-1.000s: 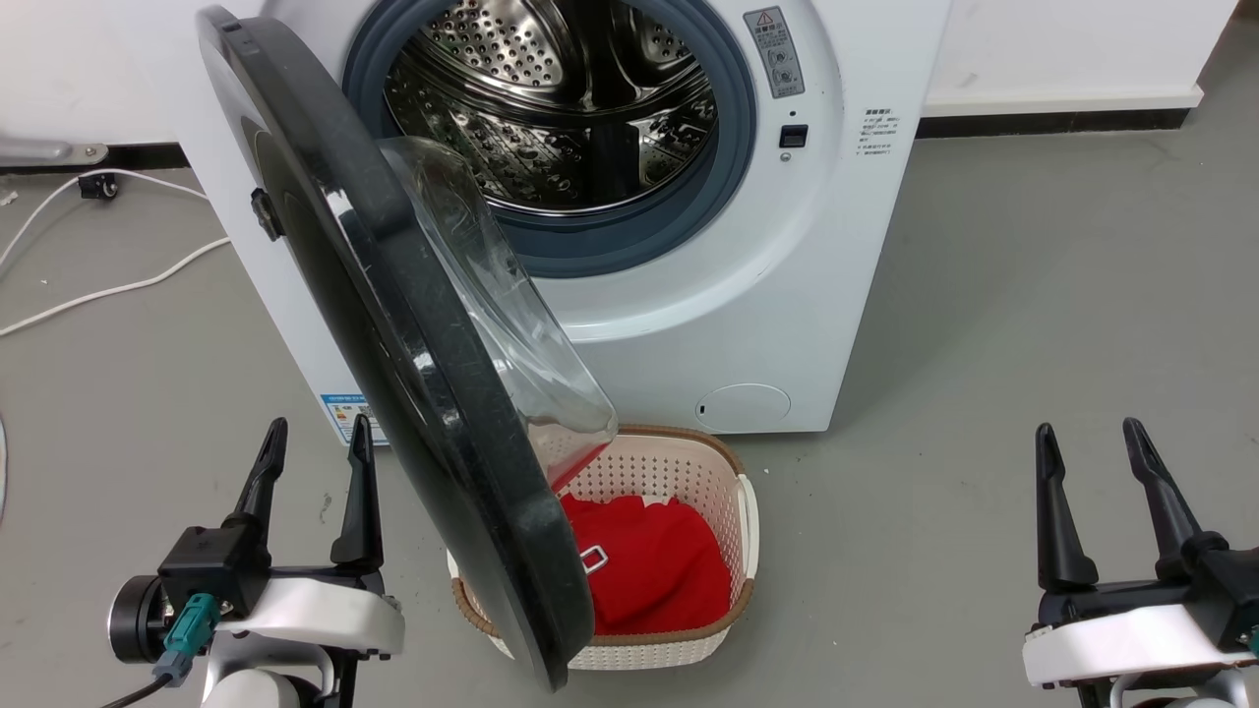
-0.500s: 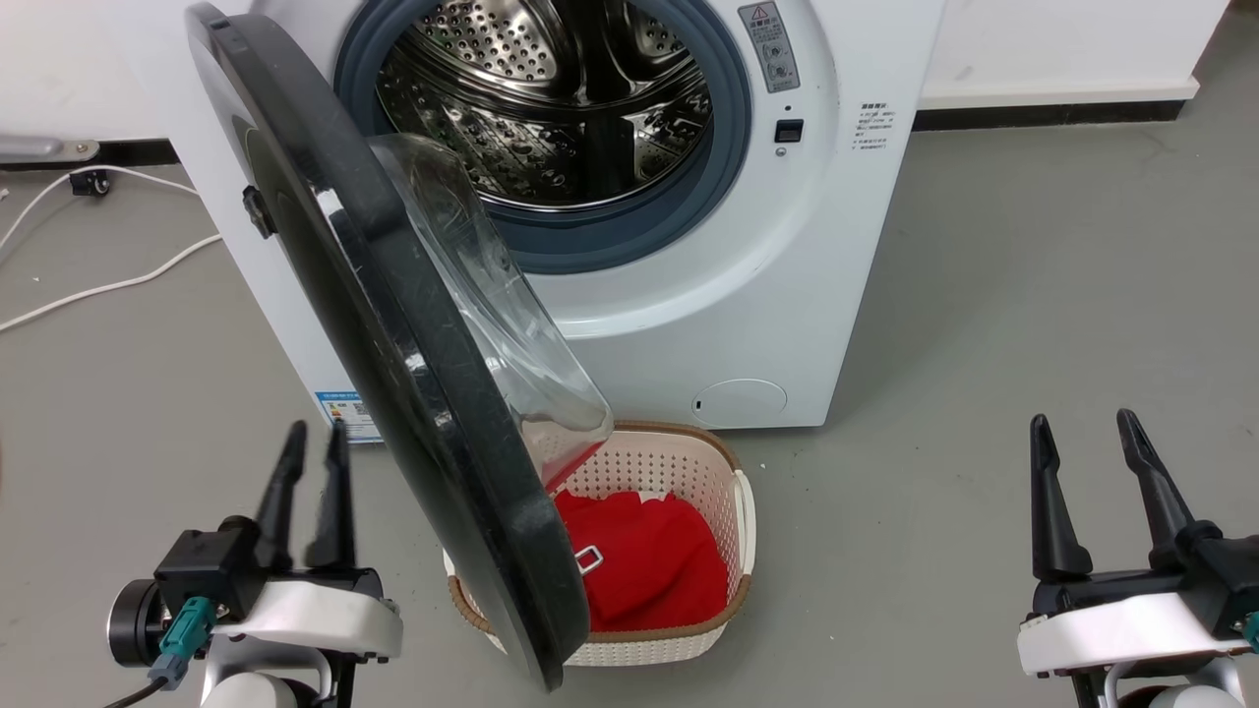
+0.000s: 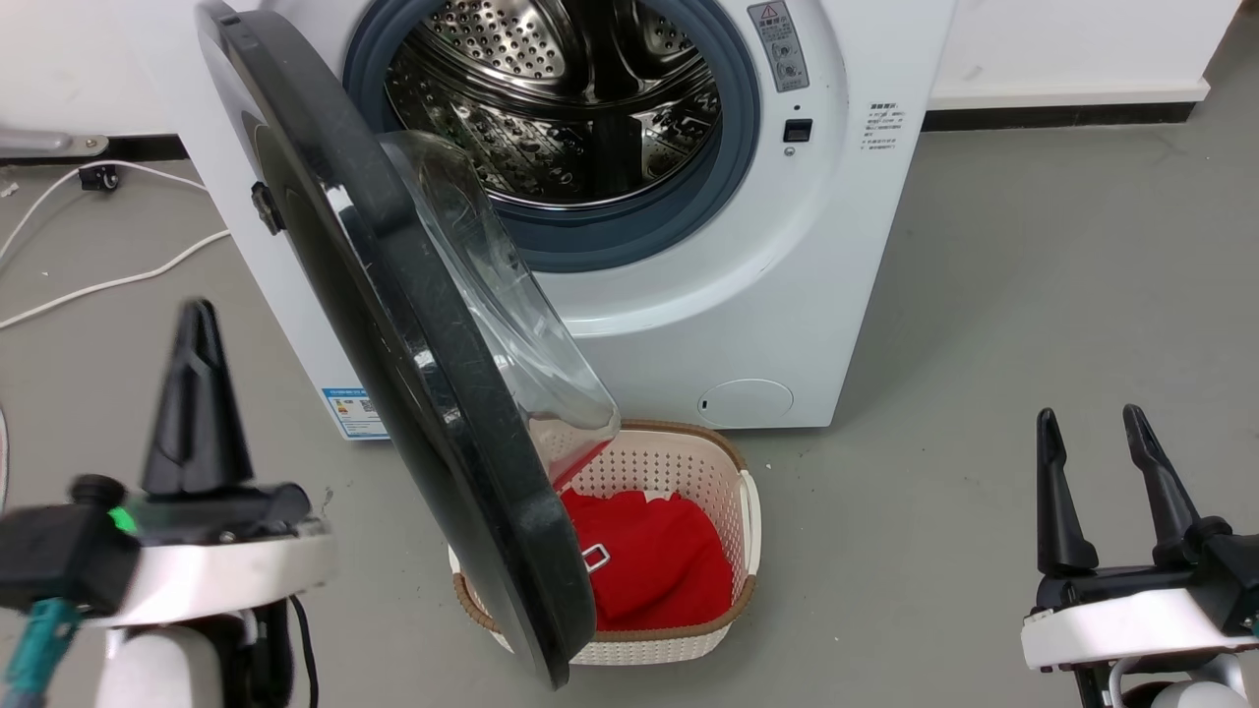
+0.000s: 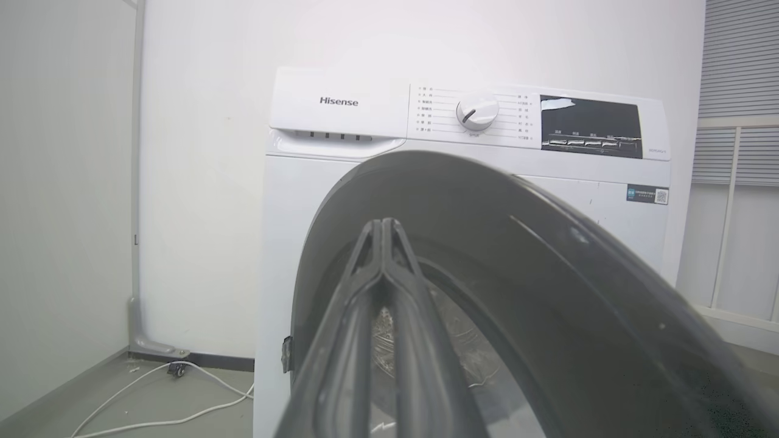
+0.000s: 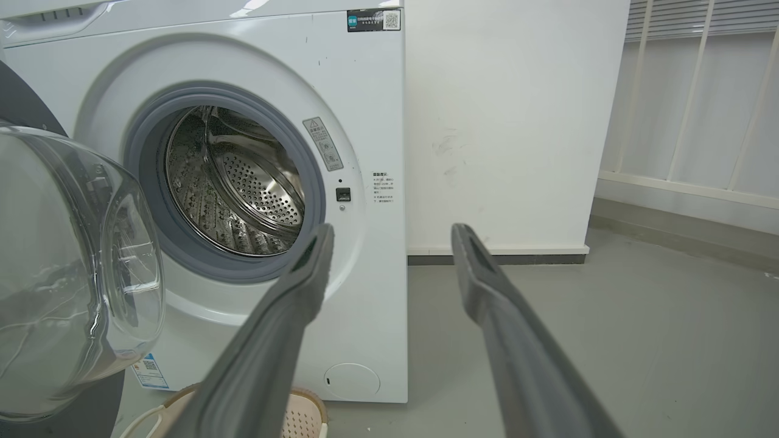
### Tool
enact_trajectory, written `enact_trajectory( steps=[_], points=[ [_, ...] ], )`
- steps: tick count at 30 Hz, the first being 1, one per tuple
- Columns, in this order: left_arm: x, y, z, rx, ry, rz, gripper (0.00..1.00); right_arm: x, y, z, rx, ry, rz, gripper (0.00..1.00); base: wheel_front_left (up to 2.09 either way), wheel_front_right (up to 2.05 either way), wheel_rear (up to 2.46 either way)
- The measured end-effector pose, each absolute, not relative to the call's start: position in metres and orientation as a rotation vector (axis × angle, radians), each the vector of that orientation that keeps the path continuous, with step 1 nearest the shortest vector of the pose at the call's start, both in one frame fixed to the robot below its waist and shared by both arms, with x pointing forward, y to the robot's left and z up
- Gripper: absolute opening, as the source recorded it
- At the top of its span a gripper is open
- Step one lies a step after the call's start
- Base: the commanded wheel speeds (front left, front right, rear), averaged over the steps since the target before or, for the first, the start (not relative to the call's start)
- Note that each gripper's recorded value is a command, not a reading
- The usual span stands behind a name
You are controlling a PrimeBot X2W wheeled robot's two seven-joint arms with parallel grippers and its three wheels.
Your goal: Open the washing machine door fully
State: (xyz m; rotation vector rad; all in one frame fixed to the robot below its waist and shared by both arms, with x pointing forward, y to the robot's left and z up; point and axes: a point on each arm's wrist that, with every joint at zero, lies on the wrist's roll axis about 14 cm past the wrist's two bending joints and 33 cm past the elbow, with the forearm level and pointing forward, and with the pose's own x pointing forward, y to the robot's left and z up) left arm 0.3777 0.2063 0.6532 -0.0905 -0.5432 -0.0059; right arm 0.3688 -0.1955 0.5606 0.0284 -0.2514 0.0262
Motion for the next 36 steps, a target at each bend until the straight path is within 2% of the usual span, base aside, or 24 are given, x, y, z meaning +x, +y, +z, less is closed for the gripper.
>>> enact_trajectory(
  steps=[2,3,6,13,18,23,29,36],
  points=[
    [0.371,0.207,0.678,-0.084,-0.624,-0.003,0.0,0.369,-0.195,0.561,0.033,-0.252,0.026,1.0,0.0,0.0,0.0],
    [0.356,0.203,0.711,-0.089,-0.736,-0.015,0.0,0.369,-0.195,0.56,0.034,-0.252,0.027,1.0,0.0,0.0,0.0],
    [0.34,0.192,0.74,-0.098,-0.842,-0.053,0.0,0.369,-0.195,0.561,0.036,-0.253,0.027,1.0,0.0,0.0,0.0],
    [0.316,0.145,0.763,-0.142,-0.928,-0.223,0.0,0.368,-0.196,0.561,0.043,-0.253,0.024,1.0,0.0,0.0,0.0],
    [0.311,0.095,0.745,-0.201,-0.852,-0.393,0.0,0.367,-0.197,0.56,0.044,-0.251,0.021,1.0,0.0,0.0,0.0],
    [0.312,0.057,0.71,-0.235,-0.704,-0.507,0.0,0.366,-0.197,0.559,0.047,-0.248,0.02,1.0,0.0,0.0,0.0],
    [0.315,0.039,0.655,-0.234,-0.471,-0.554,0.0,0.364,-0.199,0.556,0.052,-0.238,0.014,1.0,0.0,0.0,0.0],
    [0.313,0.038,0.579,-0.224,-0.189,-0.519,0.0,0.364,-0.199,0.55,0.064,-0.221,0.014,1.0,0.0,0.0,0.0]
  ],
)
